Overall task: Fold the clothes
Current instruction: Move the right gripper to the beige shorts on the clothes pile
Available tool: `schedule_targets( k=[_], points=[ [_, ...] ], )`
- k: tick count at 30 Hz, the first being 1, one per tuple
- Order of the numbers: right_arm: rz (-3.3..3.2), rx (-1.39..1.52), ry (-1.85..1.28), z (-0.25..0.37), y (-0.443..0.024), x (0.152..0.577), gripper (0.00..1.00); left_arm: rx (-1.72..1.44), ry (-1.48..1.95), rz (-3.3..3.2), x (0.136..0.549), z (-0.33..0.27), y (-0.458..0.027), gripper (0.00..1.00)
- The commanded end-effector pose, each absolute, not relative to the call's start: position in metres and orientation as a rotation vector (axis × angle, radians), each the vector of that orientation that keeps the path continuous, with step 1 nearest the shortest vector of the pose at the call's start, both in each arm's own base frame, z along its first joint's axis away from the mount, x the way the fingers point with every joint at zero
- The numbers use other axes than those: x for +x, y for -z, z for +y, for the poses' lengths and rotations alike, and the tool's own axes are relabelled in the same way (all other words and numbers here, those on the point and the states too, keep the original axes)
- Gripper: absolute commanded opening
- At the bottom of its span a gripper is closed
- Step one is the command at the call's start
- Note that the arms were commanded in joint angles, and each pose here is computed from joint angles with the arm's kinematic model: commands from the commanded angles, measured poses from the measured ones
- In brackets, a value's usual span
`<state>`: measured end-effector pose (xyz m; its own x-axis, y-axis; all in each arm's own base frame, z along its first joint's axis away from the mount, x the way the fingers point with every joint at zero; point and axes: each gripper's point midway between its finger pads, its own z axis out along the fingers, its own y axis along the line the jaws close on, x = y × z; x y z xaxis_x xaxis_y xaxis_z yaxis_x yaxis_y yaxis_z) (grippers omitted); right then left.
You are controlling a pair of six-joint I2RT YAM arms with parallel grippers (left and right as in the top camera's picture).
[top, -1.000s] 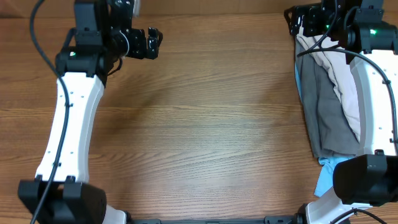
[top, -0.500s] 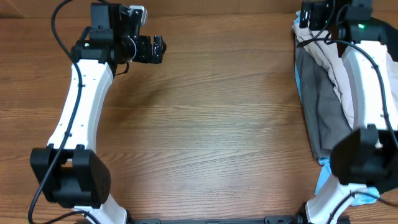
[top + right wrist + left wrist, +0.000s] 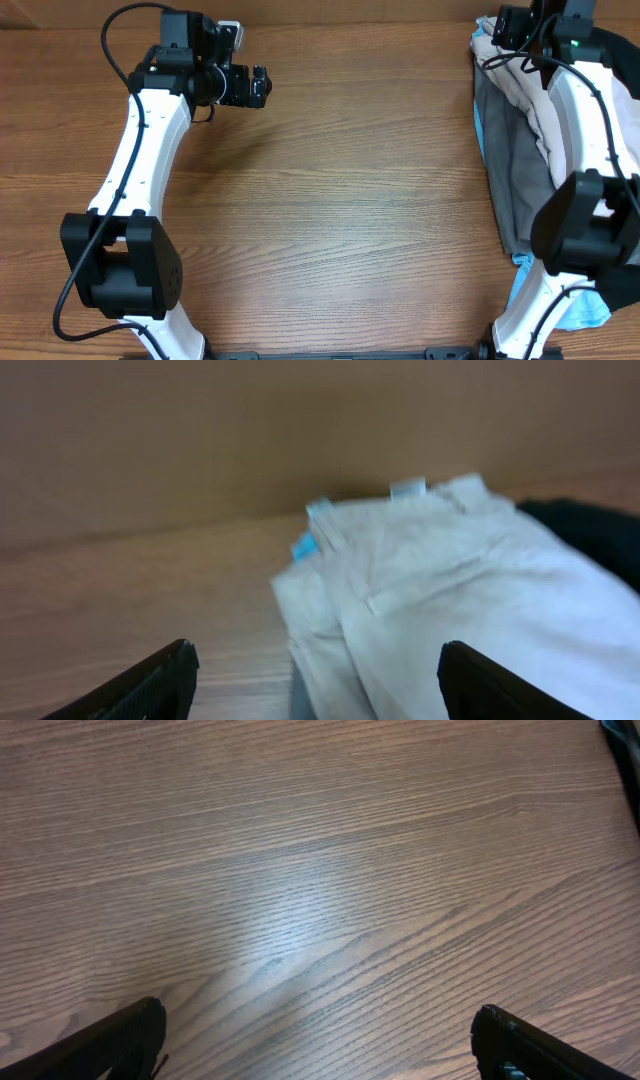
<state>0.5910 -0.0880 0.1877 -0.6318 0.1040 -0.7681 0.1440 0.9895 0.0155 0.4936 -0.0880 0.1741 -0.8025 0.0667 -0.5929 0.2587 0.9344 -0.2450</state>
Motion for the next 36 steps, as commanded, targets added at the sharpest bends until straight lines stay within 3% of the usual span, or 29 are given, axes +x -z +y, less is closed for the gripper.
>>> schedule_targets(
  k=[1,10,13,20,24,26,30,36],
  points=[
    [2.335,0.215,0.112,-0.102,-0.139,0.597,0.83,0.277,0.398,2.455,0.498,-0.093,-0.181,1.0],
    [2.417,0.228,0.216,-0.13,-0.074,0.599,0.84,0.278,0.401,2.489,0.492,-0.094,-0.175,1.0],
    [2.418,0.252,0.225,-0.142,-0.068,0.597,0.79,0.278,0.401,2.486,0.492,-0.094,-0.174,1.0],
    [2.414,0.296,0.24,-0.163,-0.066,0.592,0.55,0.28,0.4,2.473,0.495,-0.094,-0.176,1.0],
    [2.414,0.295,0.24,-0.163,-0.066,0.592,0.26,0.281,0.399,2.465,0.496,-0.095,-0.177,1.0],
    [2.424,0.301,0.239,-0.163,-0.065,0.591,0.04,0.281,0.399,2.465,0.496,-0.095,-0.177,1.0],
    [2.418,0.372,0.2,-0.157,-0.085,0.586,0.04,0.281,0.397,2.453,0.499,-0.095,-0.179,1.0],
    [2.382,0.289,0.076,-0.097,-0.194,0.564,0.04,0.209,0.418,2.404,0.51,-0.095,-0.196,0.97]
  ],
)
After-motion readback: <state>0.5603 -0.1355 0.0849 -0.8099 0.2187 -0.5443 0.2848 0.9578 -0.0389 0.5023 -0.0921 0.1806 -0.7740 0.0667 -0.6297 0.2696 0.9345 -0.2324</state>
